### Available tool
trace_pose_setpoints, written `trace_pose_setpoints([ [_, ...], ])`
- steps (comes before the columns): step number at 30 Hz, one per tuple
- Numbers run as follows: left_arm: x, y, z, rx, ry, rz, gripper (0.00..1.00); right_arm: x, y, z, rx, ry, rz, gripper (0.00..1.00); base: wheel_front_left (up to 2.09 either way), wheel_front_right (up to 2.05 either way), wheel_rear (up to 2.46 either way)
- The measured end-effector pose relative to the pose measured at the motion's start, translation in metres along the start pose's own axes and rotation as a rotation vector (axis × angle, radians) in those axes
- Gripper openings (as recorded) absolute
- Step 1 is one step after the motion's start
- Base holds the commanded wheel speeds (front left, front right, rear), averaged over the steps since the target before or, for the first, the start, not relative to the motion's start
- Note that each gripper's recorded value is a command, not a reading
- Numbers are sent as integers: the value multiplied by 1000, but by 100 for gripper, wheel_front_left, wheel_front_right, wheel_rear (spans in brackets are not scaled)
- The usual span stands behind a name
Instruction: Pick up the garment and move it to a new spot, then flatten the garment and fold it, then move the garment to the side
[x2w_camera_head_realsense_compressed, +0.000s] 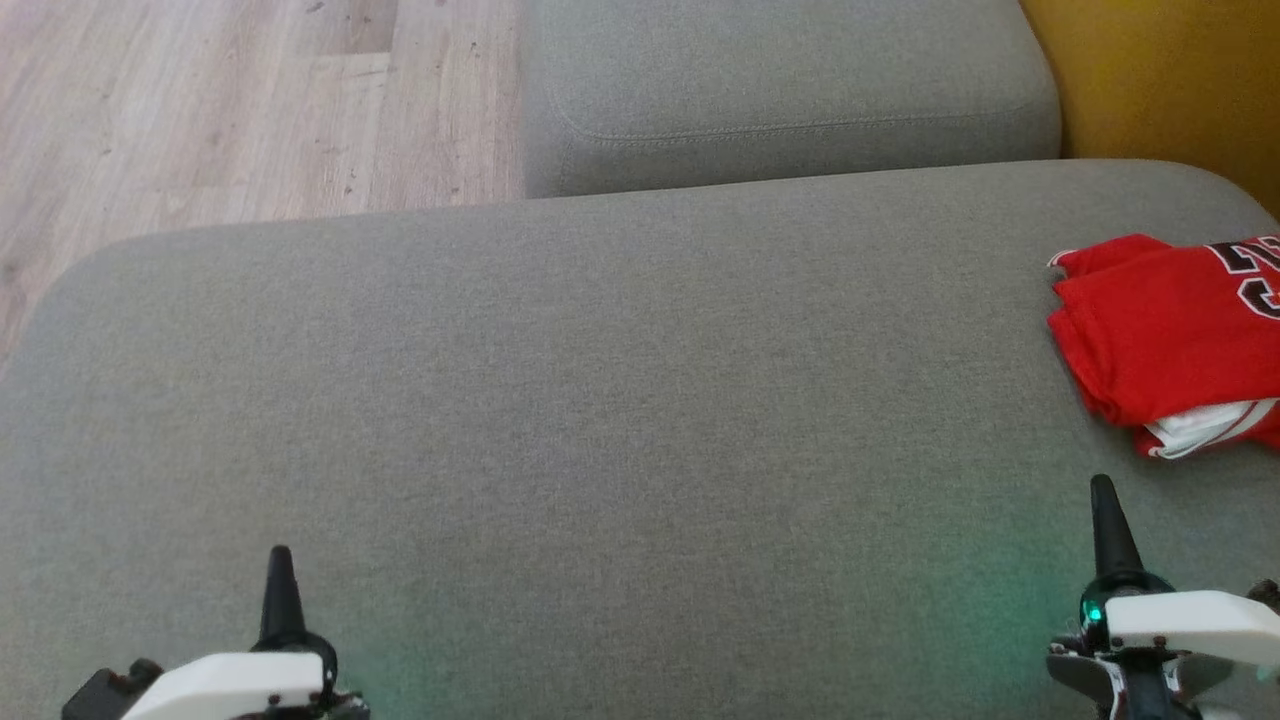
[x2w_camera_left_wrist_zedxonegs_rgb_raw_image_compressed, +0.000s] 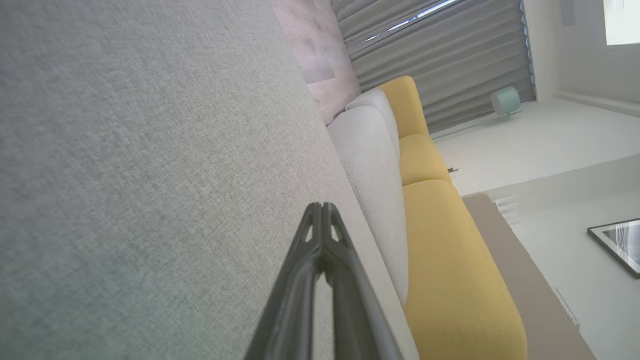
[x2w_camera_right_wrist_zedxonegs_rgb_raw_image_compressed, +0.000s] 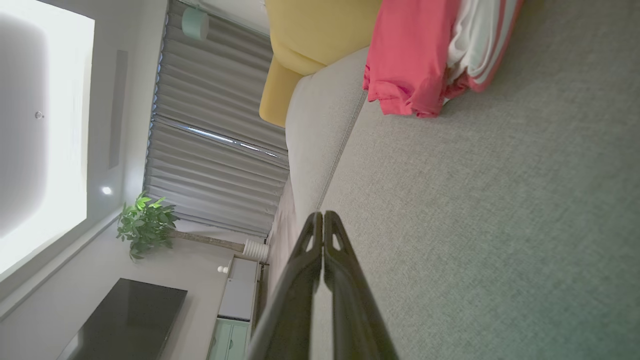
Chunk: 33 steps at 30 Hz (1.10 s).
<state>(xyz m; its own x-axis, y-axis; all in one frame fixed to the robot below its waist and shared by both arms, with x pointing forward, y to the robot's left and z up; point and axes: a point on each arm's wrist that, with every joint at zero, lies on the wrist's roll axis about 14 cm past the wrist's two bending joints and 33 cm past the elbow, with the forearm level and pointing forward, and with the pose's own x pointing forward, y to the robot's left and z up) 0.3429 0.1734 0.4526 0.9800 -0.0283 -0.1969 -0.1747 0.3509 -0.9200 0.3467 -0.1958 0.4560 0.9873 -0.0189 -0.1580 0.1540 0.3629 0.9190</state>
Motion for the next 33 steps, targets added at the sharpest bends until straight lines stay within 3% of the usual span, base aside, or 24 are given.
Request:
trace_pose_setpoints([
  [33, 26, -23, 24, -355, -19, -102, 0, 22, 17, 20, 370, -24, 55, 0, 0, 0, 0],
])
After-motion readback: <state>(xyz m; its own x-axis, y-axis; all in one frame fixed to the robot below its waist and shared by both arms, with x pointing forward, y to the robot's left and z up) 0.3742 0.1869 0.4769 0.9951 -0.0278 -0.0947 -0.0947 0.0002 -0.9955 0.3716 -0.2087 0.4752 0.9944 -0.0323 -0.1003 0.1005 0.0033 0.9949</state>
